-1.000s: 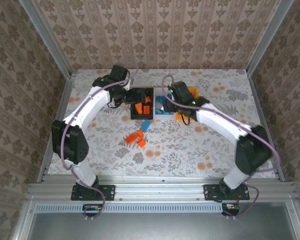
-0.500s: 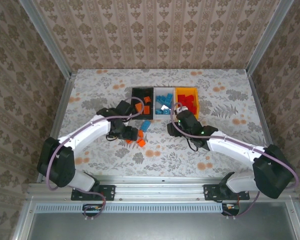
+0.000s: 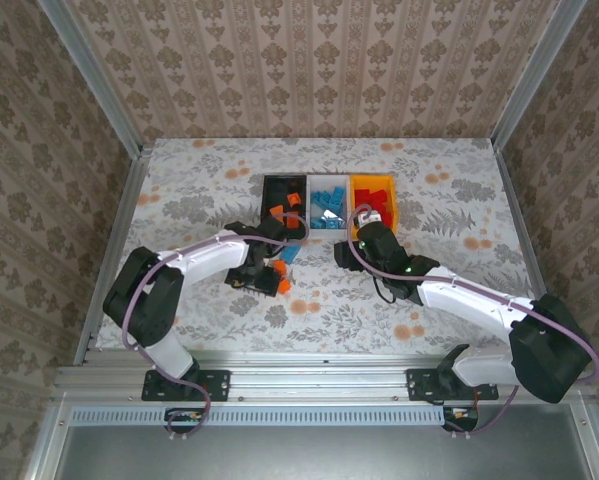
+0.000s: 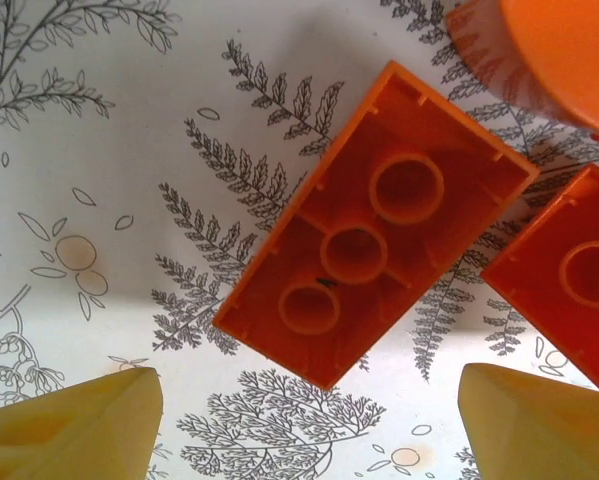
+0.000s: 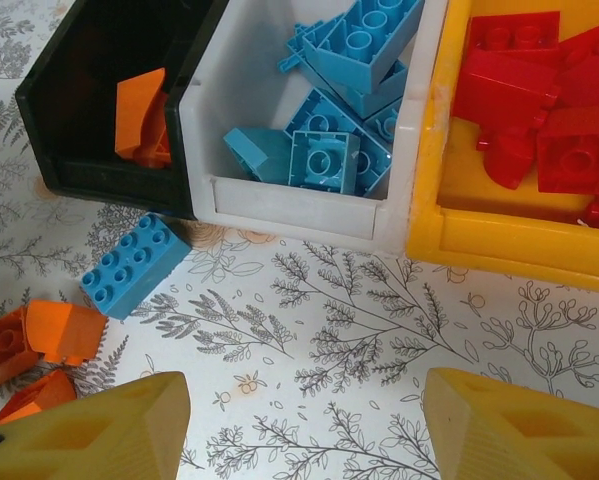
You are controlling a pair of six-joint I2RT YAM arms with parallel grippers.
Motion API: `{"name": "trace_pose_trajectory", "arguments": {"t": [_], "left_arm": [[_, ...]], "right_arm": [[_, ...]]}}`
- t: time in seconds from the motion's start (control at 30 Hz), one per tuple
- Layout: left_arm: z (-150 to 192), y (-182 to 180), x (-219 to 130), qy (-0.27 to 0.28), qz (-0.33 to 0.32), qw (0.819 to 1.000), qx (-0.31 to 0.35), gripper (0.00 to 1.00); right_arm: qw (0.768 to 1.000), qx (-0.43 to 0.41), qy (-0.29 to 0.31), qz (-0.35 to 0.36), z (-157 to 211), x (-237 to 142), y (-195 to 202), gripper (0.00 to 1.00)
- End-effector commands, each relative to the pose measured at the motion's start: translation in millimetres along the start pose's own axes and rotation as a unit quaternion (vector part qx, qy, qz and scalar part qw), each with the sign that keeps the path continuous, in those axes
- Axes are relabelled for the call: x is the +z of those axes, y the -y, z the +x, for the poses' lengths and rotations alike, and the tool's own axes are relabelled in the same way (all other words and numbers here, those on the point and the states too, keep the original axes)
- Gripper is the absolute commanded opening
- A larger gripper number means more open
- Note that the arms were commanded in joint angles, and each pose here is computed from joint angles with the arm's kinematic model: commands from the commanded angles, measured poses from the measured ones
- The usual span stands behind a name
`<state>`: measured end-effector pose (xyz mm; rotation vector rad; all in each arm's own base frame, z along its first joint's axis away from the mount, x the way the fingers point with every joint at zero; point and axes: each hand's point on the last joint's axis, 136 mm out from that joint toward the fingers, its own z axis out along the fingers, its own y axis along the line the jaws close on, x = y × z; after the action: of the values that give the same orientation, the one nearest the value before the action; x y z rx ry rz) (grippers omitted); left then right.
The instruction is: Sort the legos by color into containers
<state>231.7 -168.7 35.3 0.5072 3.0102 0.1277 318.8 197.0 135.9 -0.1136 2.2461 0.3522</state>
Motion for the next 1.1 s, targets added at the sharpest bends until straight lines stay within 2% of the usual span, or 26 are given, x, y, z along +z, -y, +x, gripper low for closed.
{"name": "trace_pose_trajectory", "arguments": {"t": [0.0, 0.13, 0.33, 0.6, 0.8, 0.97, 1.07], "left_arm": [[-19.2, -2.6, -2.1, 0.02, -0.011, 1.0, 0.008, 0.78], [-30.6, -3.0, 3.0, 0.025, -0.011, 1.0, 0.014, 0.75], [-43.9, -1.1, 4.3, 0.043, 0.027, 0.999, 0.008, 0.68], [-34.2, 2.7, 17.0, 0.036, 0.046, 0.998, -0.001, 0.56], [-27.8, 4.6, 19.8, 0.035, 0.055, 0.998, -0.009, 0.56], [-32.3, 2.6, 12.3, 0.051, 0.054, 0.997, -0.018, 0.34], [-35.3, 1.0, 2.2, 0.061, 0.052, 0.997, -0.022, 0.27]], "right_arm": [[1.0, 0.01, 0.015, 0.002, -5.9, -3.2, 2.7, 0.65], [1.0, 0.009, 0.014, 0.003, -5.2, -2.0, 2.7, 0.65], [1.0, 0.008, 0.013, 0.003, -4.9, -2.0, 2.9, 0.65], [1.0, 0.007, 0.011, -0.001, -4.5, -2.1, 1.2, 0.65], [1.0, 0.008, 0.01, -0.002, -3.6, -1.7, 0.7, 0.65], [1.0, 0.008, 0.01, -0.002, -3.1, -1.5, 1.0, 0.65], [1.0, 0.008, 0.01, -0.003, -3.3, -1.3, 0.3, 0.65]]}}
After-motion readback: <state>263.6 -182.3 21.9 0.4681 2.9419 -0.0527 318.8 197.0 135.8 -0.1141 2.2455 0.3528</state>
